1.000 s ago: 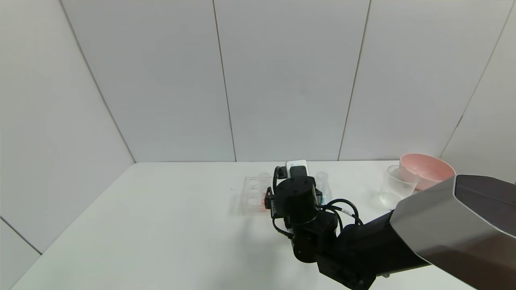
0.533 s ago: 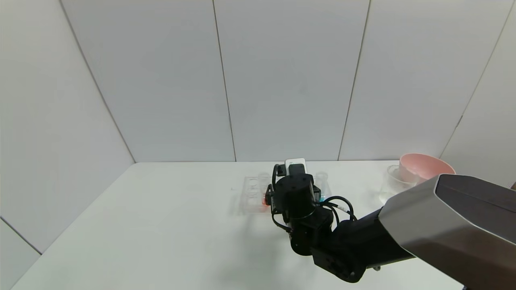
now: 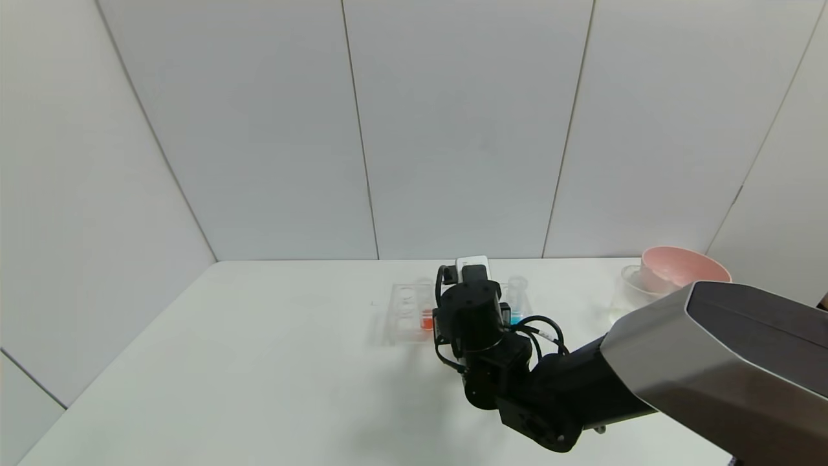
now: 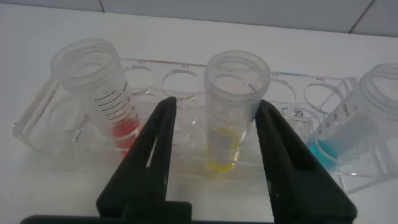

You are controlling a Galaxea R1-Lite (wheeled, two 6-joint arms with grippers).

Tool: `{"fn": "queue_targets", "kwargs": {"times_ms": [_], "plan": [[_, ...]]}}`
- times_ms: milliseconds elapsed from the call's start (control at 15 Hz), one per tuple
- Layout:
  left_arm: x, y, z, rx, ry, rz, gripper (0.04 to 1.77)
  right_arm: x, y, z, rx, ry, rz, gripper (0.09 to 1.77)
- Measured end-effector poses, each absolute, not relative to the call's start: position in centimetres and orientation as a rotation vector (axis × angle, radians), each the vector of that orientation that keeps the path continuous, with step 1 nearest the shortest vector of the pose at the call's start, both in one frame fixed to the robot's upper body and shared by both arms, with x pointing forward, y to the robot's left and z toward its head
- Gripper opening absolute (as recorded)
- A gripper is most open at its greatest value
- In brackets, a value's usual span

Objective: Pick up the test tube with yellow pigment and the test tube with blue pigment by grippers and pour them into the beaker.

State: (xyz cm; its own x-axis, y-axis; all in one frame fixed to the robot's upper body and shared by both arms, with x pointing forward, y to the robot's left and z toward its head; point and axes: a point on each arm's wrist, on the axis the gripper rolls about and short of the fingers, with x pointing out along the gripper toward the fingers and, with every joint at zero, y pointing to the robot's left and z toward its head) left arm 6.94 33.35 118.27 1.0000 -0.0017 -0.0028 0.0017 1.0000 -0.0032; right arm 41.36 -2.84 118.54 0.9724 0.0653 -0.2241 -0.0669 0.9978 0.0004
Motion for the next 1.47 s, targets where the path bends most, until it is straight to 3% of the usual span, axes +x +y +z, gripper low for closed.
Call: {"fn": "queue_targets", "kwargs": {"times_ms": [200,600,1200,1467], "plan": [[6.9,33.4,118.3,-0.003,0.003,-0.002,1.76,41.3,-2.8,118.5,-0.011,0.228,0.064,0.50],[6.9,33.4,118.3,-0.004,0.003,-0.002,1.76,41.1,-2.9,119.2,-0.008,0.216,0.065,0.50],[6.9,33.4,118.3,-0.003,0.003,-0.002,1.76,39.3,-3.8,125.4,0.008,0.116,0.097,0.50],[6.9,33.4,118.3,-0.004,0.002,-0.002,1.76,38.9,-4.3,126.7,0.015,0.093,0.095,0.50]]}}
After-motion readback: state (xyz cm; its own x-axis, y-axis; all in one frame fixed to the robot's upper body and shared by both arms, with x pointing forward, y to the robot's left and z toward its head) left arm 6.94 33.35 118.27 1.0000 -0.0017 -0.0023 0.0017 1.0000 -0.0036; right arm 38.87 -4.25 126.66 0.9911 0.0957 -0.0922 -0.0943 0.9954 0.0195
